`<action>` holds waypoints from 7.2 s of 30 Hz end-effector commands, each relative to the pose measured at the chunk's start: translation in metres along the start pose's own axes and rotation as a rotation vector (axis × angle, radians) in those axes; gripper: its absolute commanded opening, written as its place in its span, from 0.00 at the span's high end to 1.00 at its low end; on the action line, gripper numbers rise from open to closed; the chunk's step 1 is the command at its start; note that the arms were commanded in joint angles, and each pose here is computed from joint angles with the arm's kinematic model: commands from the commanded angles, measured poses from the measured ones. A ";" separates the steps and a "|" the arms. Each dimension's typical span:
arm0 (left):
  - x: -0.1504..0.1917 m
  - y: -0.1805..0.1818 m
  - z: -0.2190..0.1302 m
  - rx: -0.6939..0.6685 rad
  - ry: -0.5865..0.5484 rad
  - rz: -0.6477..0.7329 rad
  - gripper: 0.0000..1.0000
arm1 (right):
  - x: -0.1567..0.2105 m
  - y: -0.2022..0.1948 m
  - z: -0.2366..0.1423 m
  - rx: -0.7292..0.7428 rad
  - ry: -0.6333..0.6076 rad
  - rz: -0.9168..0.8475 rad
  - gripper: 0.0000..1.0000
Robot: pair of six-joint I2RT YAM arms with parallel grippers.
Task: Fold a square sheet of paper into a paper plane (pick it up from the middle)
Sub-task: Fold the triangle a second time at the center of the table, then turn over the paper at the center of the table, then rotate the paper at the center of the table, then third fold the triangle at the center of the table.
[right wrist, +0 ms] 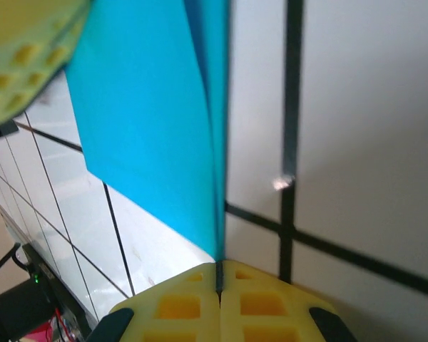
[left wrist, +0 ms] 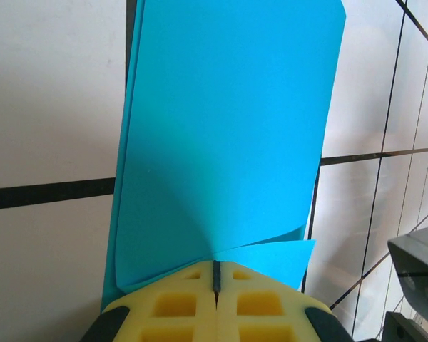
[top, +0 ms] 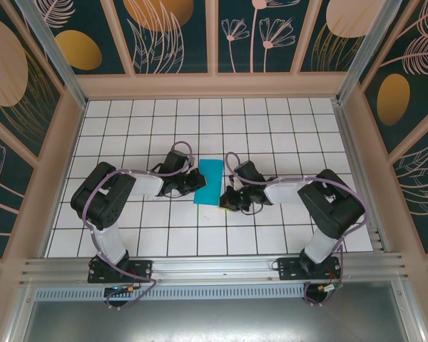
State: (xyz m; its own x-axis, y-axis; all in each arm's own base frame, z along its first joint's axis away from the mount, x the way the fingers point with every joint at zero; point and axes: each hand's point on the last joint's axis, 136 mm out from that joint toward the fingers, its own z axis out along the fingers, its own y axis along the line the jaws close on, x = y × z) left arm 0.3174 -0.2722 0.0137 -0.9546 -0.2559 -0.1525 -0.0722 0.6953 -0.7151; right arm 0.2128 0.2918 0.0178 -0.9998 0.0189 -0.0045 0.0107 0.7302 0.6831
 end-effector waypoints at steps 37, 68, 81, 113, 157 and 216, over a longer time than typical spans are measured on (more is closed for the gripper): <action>-0.001 -0.005 -0.005 0.002 -0.016 -0.013 0.88 | -0.087 0.025 0.002 -0.091 -0.173 0.099 0.70; -0.050 -0.040 -0.105 -0.022 -0.436 0.027 0.74 | -0.105 0.040 -0.064 0.105 -0.322 -0.151 0.96; -0.059 -0.024 -0.204 -0.028 -0.834 -0.017 0.51 | -0.116 0.004 -0.217 0.856 -0.636 -0.204 0.97; -0.042 -0.013 -0.235 -0.005 -0.903 -0.016 0.40 | -0.070 0.097 -0.038 -0.017 -0.203 -0.222 0.59; -0.041 -0.084 0.001 0.102 -0.097 0.116 0.77 | -0.077 -0.005 -0.070 0.006 -0.402 0.120 0.64; 0.019 -0.065 -0.042 -0.020 -0.158 0.360 0.57 | -0.086 -0.019 -0.047 -0.126 -0.294 0.185 0.89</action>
State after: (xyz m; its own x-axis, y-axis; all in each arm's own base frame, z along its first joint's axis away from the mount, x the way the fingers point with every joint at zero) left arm 0.3001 -0.3048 0.0898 -0.8877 -0.1324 -0.4409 0.2199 0.7195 -0.6588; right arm 0.2927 0.2456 0.0276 -0.9469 0.3153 -0.0624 0.1626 0.6375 0.7531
